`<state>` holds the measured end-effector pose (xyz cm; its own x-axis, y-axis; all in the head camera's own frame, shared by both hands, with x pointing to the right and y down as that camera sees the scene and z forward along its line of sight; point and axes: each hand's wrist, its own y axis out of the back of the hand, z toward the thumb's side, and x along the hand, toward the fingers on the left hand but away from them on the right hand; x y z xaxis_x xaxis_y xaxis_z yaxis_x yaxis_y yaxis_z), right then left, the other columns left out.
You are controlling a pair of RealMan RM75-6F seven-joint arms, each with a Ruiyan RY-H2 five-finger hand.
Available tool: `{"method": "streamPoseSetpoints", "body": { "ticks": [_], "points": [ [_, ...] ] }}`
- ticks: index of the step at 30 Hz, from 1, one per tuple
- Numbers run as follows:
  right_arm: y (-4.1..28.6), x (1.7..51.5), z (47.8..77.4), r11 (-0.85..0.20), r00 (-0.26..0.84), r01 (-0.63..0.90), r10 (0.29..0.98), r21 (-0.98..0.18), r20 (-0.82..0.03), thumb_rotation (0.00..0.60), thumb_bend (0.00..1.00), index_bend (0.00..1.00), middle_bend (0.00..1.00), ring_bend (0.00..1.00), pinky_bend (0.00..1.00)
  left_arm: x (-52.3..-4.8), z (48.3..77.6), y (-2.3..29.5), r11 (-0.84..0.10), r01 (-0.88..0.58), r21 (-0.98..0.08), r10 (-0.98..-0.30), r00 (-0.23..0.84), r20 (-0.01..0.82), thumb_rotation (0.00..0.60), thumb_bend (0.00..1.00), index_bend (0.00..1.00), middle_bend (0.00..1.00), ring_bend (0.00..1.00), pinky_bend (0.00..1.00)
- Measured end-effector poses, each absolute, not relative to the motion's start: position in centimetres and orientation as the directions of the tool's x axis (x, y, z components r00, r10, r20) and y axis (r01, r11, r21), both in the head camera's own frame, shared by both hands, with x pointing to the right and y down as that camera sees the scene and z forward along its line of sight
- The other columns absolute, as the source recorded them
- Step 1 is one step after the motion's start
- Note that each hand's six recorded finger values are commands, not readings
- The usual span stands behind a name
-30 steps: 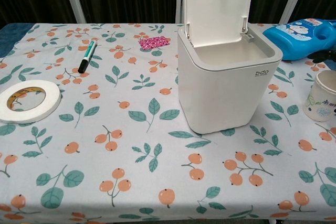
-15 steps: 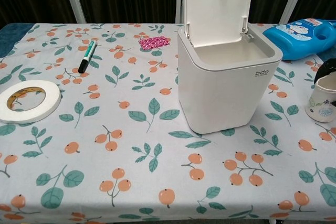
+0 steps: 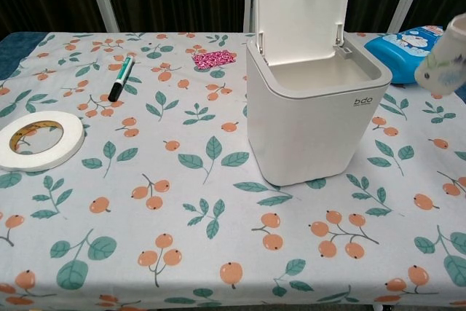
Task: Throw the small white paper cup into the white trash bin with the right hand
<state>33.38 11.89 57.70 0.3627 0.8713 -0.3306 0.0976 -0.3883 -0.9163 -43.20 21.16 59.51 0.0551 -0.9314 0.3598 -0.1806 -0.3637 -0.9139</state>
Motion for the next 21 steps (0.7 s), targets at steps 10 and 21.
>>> {"method": "streamPoseSetpoints", "body": {
  "ticks": [10, 21],
  "points": [
    [9.5, 26.9, 51.9, -0.315, 0.514, 0.167, 0.837, -0.934, -0.19, 0.6, 0.23, 0.4, 0.34, 0.3, 0.49, -42.9, 59.8, 21.1, -0.371, -0.185, -0.91, -0.929, 0.06, 0.366, 0.6, 0.23, 0.17, 0.16, 0.03, 0.13],
    [10.5, 22.0, 54.0, -0.393, 0.606, 0.236, 0.774, -0.889, -0.181, 0.6, 0.09, 0.16, 0.24, 0.18, 0.39, -43.3, 60.1, 21.3, -0.374, -0.187, -0.908, -0.927, 0.05, 0.371, 0.6, 0.23, 0.17, 0.16, 0.03, 0.13]
  ]
}}
